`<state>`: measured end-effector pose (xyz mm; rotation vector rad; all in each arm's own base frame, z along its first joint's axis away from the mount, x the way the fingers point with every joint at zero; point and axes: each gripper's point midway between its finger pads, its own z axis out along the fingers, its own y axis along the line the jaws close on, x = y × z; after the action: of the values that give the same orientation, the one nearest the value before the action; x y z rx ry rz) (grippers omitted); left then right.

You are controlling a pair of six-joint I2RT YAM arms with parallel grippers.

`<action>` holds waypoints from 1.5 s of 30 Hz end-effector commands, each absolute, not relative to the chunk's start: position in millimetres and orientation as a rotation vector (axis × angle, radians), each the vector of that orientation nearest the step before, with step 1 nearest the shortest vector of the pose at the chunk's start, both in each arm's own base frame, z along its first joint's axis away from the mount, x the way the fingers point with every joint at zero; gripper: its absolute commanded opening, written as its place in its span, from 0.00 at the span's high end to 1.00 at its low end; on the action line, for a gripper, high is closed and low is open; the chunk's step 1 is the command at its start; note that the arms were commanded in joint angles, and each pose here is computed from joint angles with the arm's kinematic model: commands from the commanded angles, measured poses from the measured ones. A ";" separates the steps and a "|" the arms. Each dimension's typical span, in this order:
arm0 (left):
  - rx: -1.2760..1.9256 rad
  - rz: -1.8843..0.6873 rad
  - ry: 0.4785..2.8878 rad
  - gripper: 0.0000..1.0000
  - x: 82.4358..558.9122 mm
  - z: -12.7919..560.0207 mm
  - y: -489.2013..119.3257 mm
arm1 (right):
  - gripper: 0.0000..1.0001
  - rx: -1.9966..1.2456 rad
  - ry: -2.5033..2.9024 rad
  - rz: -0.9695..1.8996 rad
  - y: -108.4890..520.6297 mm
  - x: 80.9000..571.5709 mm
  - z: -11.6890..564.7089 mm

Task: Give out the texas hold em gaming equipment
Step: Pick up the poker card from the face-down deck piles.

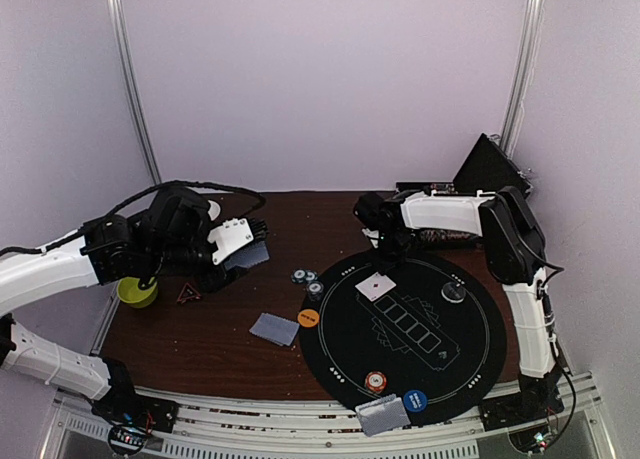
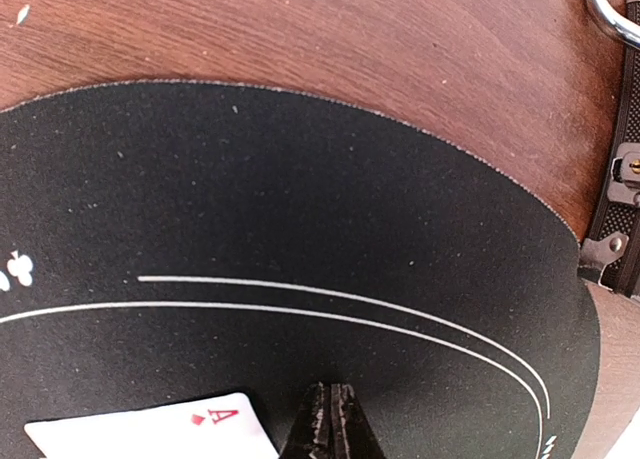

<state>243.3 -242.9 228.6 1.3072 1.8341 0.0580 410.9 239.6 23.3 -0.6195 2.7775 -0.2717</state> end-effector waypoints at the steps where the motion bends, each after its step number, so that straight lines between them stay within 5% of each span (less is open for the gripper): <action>1: 1.278 0.055 1.797 0.39 247.6 237.0 -246.4 | 0.96 -0.686 2.839 -0.211 253.8 393.0 14.7; 24: 1.275 0.069 1.800 0.39 248.8 235.9 -244.5 | 0.97 -0.659 2.804 -0.134 268.4 391.4 32.2; 32: 1.278 0.067 1.802 0.39 248.9 234.6 -245.5 | 0.96 -0.546 2.680 -0.184 261.2 415.0 90.9; 35: 1.275 0.065 1.798 0.39 248.8 236.6 -245.6 | 0.87 -0.514 2.538 0.082 289.2 422.2 145.0; 41: 1.273 0.065 1.795 0.39 248.9 238.0 -245.5 | 0.47 -0.764 2.024 1.172 400.7 350.9 280.1; 45: 1.270 0.065 1.792 0.39 248.7 239.4 -245.0 | 0.37 -0.786 1.856 1.365 426.4 320.0 311.8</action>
<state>243.5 -242.0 226.7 1.3084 1.8374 0.0645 368.0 374.5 270.4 -0.6308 2.1078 0.9511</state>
